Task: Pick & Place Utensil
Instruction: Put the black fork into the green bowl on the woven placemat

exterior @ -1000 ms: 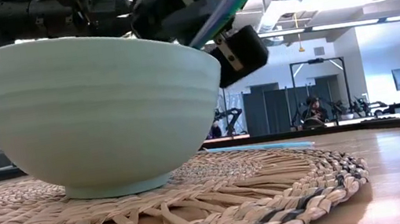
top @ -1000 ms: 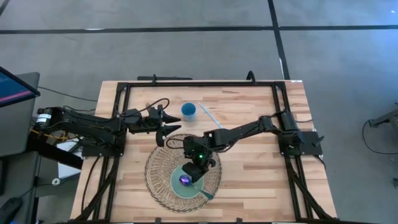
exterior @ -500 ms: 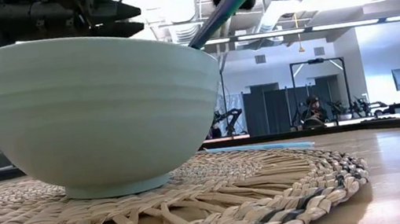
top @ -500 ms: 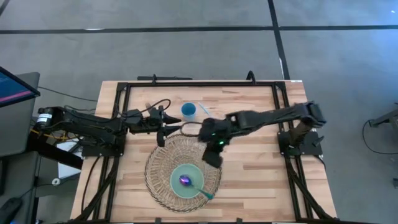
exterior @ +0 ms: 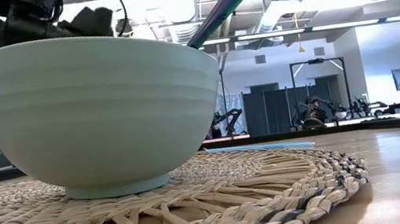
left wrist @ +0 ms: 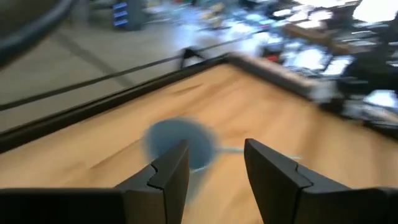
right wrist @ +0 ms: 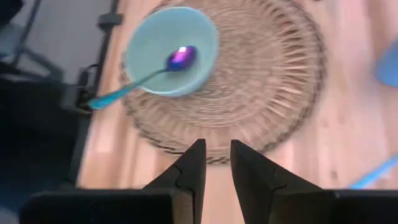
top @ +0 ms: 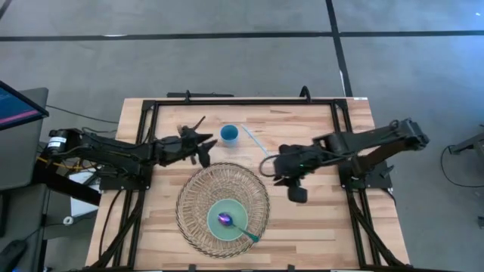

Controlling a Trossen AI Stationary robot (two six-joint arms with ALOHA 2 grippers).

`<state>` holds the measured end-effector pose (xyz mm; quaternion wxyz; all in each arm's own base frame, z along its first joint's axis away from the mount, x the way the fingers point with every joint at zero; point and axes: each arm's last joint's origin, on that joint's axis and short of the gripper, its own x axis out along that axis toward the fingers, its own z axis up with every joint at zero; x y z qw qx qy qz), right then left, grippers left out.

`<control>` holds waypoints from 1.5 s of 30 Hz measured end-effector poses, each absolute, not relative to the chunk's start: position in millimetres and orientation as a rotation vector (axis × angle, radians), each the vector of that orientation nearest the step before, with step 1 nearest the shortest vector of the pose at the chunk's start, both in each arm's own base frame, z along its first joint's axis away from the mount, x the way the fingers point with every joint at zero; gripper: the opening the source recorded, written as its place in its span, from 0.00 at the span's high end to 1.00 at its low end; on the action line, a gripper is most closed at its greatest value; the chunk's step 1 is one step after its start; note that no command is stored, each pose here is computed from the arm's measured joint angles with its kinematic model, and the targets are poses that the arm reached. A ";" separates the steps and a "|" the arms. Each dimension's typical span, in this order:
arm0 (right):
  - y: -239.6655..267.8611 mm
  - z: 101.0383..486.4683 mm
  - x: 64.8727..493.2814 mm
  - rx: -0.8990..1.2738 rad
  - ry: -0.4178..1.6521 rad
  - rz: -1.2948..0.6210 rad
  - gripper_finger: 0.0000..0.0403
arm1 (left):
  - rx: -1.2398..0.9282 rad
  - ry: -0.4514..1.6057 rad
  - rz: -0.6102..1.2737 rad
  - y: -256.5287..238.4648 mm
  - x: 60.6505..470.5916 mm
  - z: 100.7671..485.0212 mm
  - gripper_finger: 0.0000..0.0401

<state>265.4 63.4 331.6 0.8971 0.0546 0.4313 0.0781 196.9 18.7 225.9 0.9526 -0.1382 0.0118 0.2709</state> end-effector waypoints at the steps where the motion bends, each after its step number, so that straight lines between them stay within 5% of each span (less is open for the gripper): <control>1: 63.1 326.5 258.5 0.106 0.870 0.145 0.83 | -0.288 0.040 0.602 20.1 195.6 223.3 0.62; 16: 54.3 218.6 211.4 0.094 0.376 0.127 0.83 | -0.479 0.309 1.047 41.7 169.8 179.7 0.68; 24: 47.7 217.9 215.9 0.112 0.322 0.098 0.83 | -0.586 0.395 1.007 39.1 172.2 167.8 0.72; 45: 43.8 219.5 217.0 0.109 0.306 0.086 0.83 | -0.607 0.486 1.086 40.5 179.0 144.5 0.59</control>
